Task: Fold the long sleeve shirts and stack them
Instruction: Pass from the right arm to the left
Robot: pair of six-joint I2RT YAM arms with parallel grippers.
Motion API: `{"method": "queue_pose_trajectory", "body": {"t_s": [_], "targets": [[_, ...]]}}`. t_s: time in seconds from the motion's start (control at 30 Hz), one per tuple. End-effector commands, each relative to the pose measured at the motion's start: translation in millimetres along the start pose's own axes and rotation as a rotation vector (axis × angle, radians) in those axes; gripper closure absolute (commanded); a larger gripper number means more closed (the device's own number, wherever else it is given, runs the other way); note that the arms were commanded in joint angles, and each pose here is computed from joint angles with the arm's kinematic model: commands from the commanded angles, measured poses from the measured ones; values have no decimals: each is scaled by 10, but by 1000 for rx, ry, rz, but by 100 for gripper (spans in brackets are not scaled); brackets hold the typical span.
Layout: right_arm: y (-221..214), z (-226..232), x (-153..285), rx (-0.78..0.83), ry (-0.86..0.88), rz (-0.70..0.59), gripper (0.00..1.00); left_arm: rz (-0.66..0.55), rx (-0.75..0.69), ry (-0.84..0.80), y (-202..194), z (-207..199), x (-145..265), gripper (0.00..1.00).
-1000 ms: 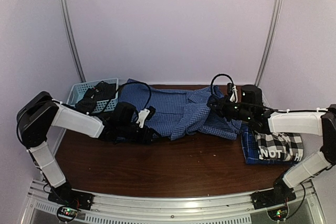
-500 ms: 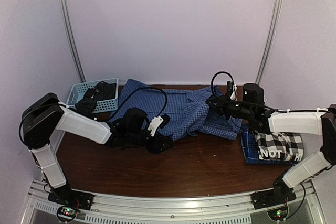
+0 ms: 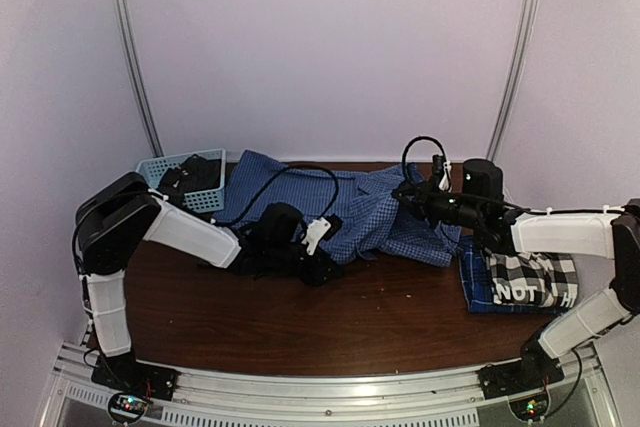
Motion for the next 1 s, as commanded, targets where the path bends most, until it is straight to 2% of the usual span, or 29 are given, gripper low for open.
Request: {"method": "queue_pose_trajectory", "body": {"t_s": [0.0, 0.2, 0.23, 0.47, 0.63, 0.77, 0.97], "targets": [[44, 105, 65, 22, 55, -24, 100, -53, -47, 19, 137, 28, -94, 56], [56, 11, 91, 38, 7, -42, 100, -35, -54, -24, 174, -27, -43, 96], [62, -15, 100, 45, -7, -49, 100, -35, -59, -30, 193, -48, 10, 100], [88, -342, 150, 100, -163, -93, 100, -42, -95, -131, 545, -272, 443, 100], [117, -606, 104, 131, -262, -97, 97, -15, -96, -165, 879, -324, 547, 100], [205, -735, 3, 146, -293, -96, 94, -25, -51, -139, 1222, -122, 531, 100], [344, -753, -32, 167, -312, -128, 92, -24, 28, -156, 1391, 187, 373, 100]]}}
Point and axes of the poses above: each gripper's point midway between its finger pads, its own x axis back along the fingers, its own z axis along the line the jaws close on, y = z × x, the point moved 8 cm from there along x, back along the fingers, and after that the axes turned 7 degrees about -x, right-handed, at the moved point
